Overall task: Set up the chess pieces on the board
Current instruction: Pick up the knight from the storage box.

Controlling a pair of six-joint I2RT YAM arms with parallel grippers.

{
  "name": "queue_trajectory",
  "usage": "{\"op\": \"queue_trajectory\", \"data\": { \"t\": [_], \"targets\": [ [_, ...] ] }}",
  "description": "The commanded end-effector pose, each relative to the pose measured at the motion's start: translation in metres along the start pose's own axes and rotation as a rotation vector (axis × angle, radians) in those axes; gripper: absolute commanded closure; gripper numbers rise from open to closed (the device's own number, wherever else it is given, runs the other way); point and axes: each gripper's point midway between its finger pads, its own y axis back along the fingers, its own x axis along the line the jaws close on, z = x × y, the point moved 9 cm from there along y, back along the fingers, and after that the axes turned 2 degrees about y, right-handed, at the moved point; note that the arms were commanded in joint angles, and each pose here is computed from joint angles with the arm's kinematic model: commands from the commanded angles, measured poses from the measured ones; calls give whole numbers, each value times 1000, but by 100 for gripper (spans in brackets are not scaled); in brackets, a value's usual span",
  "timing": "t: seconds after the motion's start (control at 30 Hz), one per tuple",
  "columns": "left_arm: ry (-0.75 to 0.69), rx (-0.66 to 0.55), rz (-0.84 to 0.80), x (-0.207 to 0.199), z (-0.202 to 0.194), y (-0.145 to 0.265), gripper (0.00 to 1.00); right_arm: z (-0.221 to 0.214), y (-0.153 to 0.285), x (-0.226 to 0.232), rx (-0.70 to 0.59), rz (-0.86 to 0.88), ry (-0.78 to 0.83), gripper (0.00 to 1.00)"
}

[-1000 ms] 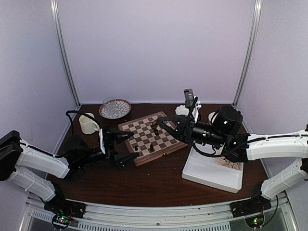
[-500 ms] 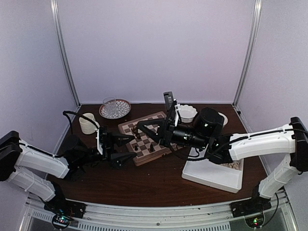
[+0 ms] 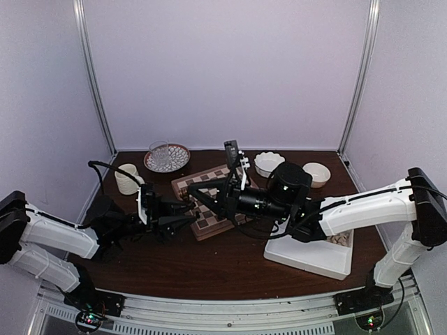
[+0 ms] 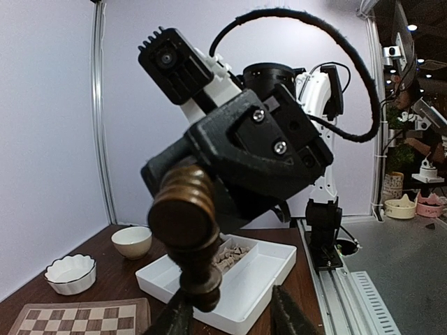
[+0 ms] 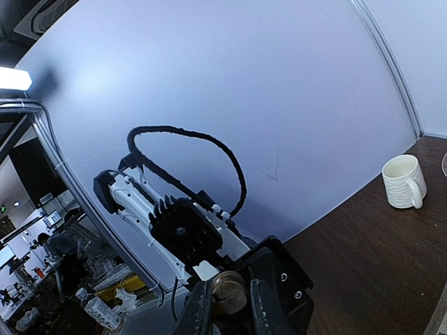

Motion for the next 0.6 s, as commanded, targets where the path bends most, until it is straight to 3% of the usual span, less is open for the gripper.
{"op": "queue_trajectory", "data": {
  "t": [0.0, 0.37, 0.57],
  "targets": [
    [-49, -80, -23, -4, 18, -2, 65, 8, -3, 10, -47, 39, 6, 100],
    [-49, -75, 13, -2, 16, 0, 100, 7, -1, 10, -45, 24, 16, 100],
    [-44, -63, 24, 0, 15, -1, 100, 10, 4, 11, -46, -2, 37, 100]
  ]
}}
